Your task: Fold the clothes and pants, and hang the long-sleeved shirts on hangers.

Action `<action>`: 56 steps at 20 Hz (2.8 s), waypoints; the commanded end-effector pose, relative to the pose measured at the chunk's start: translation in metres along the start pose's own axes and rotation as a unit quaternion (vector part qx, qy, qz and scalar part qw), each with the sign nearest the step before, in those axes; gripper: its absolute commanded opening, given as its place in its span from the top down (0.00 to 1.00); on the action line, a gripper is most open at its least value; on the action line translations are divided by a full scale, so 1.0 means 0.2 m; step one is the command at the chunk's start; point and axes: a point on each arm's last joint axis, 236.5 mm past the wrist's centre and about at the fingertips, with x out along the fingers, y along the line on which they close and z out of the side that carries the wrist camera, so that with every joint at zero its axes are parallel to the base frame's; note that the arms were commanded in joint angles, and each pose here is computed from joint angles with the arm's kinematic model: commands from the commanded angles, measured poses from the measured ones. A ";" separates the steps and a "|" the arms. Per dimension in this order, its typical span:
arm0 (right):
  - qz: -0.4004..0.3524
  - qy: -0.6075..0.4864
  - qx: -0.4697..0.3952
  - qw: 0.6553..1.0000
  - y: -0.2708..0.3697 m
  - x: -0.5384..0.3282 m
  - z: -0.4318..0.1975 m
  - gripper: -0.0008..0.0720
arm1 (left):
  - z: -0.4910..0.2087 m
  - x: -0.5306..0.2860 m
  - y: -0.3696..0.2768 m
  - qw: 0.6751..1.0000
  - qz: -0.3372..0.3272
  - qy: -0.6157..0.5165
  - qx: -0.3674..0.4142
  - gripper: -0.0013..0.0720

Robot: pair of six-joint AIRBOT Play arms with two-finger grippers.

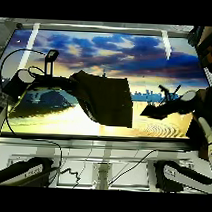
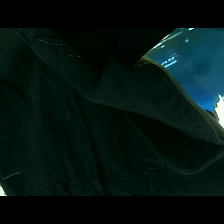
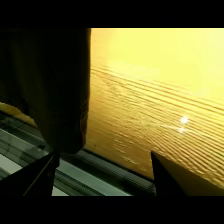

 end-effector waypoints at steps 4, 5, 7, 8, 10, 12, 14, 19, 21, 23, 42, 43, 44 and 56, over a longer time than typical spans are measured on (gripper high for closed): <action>0.004 -0.013 0.042 0.999 0.15 0.31 -0.06 0.33 | -0.01 0.03 0.03 1.000 0.004 0.005 -0.002 0.96; -0.002 -0.017 0.044 0.999 0.17 0.35 -0.05 0.38 | -0.01 0.03 0.03 1.000 0.003 0.006 -0.003 0.96; -0.010 -0.013 0.041 0.999 0.19 0.41 -0.07 0.47 | -0.02 0.05 0.03 1.000 0.003 0.009 -0.005 0.96; -0.014 -0.009 0.034 0.999 0.20 0.43 -0.08 0.49 | -0.02 0.05 0.04 1.000 0.005 0.009 -0.006 0.96; -0.017 -0.005 0.025 1.000 0.21 0.44 -0.09 0.93 | 0.00 0.07 0.08 1.000 0.016 -0.002 -0.009 0.96; -0.018 0.000 0.015 1.000 0.22 0.42 -0.11 0.93 | 0.07 0.07 0.14 0.998 0.039 -0.035 -0.043 0.96; -0.012 -0.010 0.004 1.000 0.26 0.37 -0.10 0.93 | 0.12 0.08 0.18 0.995 0.053 -0.055 -0.056 0.97; 0.040 -0.071 -0.052 0.995 0.65 0.32 -0.18 0.93 | 0.28 0.17 0.19 0.995 0.048 -0.072 -0.055 0.97; 0.070 -0.123 -0.026 0.990 0.85 0.36 -0.22 0.93 | 0.37 0.26 0.12 0.996 0.033 -0.076 -0.038 0.97; 0.111 -0.157 0.001 0.981 1.05 0.40 -0.28 0.93 | 0.47 0.33 -0.02 0.997 0.012 -0.081 -0.014 0.97; 0.237 -0.233 0.018 0.943 1.73 0.61 -0.36 0.93 | 0.83 0.31 -0.91 0.965 -0.101 -0.185 0.153 0.96; 0.234 -0.232 0.019 0.944 1.73 0.63 -0.35 0.93 | 0.83 0.32 -0.87 0.966 -0.092 -0.183 0.157 0.96; 0.229 -0.231 0.019 0.945 1.72 0.65 -0.35 0.93 | 0.83 0.32 -0.83 0.967 -0.086 -0.182 0.157 0.96; 0.181 -0.271 -0.096 0.941 1.62 0.45 -0.13 0.05 | 0.95 0.00 -0.31 0.976 -0.030 -0.196 0.092 0.04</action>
